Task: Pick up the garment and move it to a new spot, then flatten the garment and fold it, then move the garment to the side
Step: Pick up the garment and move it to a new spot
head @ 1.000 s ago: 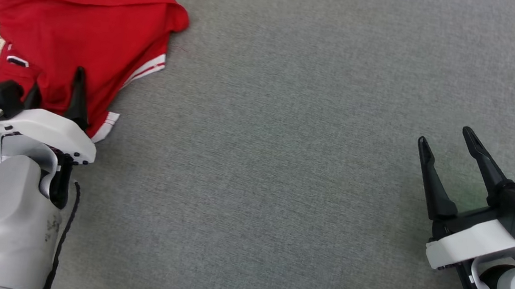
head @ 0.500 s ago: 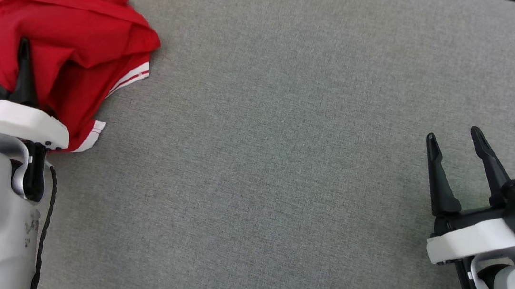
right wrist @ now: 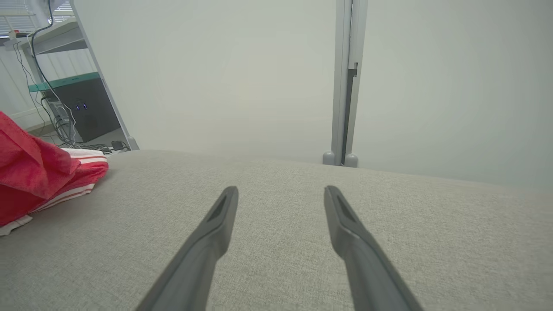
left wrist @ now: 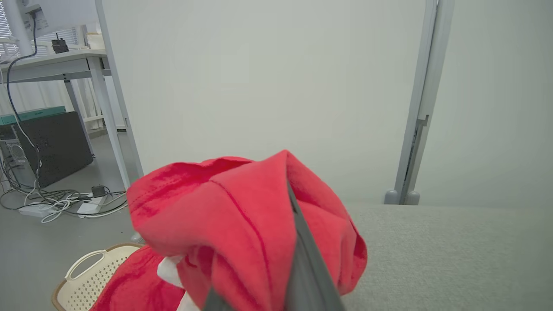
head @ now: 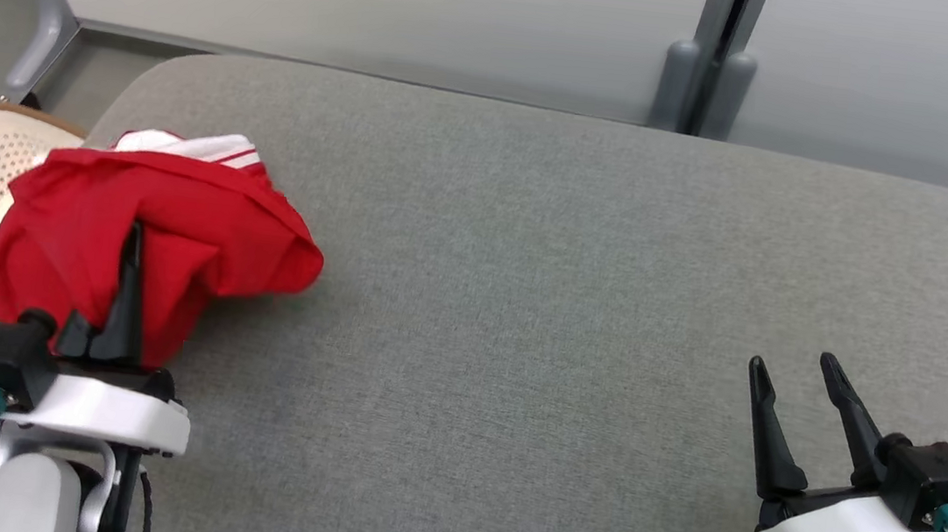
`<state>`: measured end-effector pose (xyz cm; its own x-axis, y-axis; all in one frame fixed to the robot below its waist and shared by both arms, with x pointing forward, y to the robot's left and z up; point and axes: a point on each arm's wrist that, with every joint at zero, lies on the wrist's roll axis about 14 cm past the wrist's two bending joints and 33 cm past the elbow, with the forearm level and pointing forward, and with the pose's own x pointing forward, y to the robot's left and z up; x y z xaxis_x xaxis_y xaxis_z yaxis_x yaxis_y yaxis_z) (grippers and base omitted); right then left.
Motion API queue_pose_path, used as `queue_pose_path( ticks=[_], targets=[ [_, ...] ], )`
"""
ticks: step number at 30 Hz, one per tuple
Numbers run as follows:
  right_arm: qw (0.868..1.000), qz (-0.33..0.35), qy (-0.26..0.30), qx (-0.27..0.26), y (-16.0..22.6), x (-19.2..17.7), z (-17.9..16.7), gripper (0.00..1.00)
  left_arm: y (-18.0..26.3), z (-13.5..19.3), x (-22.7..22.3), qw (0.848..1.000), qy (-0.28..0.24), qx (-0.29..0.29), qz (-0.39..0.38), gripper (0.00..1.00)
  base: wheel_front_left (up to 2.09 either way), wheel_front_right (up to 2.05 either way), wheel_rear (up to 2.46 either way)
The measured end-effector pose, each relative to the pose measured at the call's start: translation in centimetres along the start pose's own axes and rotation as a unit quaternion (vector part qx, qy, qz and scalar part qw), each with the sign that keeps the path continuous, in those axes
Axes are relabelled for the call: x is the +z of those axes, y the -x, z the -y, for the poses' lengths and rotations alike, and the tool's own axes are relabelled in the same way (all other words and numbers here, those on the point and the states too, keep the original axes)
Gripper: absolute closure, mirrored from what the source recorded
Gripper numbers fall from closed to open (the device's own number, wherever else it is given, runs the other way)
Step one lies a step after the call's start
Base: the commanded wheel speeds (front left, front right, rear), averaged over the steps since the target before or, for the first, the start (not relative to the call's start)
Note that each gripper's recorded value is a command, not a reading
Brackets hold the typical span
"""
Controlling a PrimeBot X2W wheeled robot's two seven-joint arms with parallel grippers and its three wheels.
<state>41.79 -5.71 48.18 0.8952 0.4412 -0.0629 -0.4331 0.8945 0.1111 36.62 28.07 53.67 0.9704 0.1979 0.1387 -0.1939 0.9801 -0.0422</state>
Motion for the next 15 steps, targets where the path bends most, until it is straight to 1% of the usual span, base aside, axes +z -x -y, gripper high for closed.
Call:
queue_pose_path(
  ticks=[4, 8, 9, 12, 15],
  targets=[
    [0.999, 0.012, 0.003, -0.03, 2.0, 1.0, 1.3, 0.0, 0.5, 4.7, 1.1, 0.998, 0.017, -0.063, 0.007, 1.0, 0.0, 0.0, 0.0],
    [0.998, 0.024, 0.005, -0.053, 3.3, 2.1, 2.5, 0.0, -0.1, 9.7, 1.0, 0.991, 0.031, -0.131, -0.001, 1.0, 0.0, 0.0, 0.0],
    [0.998, 0.024, 0.005, -0.053, 3.3, 2.1, 2.5, 0.0, -0.1, 9.7, 1.0, 0.991, 0.031, -0.131, -0.001, 1.0, 0.0, 0.0, 0.0],
    [0.996, 0.035, 0.007, -0.077, 4.1, 2.8, 3.9, 0.0, -0.8, 14.0, 0.6, 0.981, 0.044, -0.188, -0.005, 1.0, 0.0, 0.0, 0.0],
    [0.994, 0.038, 0.005, -0.106, 5.2, 2.8, 5.5, 0.0, -1.4, 19.0, 0.2, 0.966, 0.057, -0.254, -0.011, 1.0, 0.0, 0.0, 0.0]
  ],
)
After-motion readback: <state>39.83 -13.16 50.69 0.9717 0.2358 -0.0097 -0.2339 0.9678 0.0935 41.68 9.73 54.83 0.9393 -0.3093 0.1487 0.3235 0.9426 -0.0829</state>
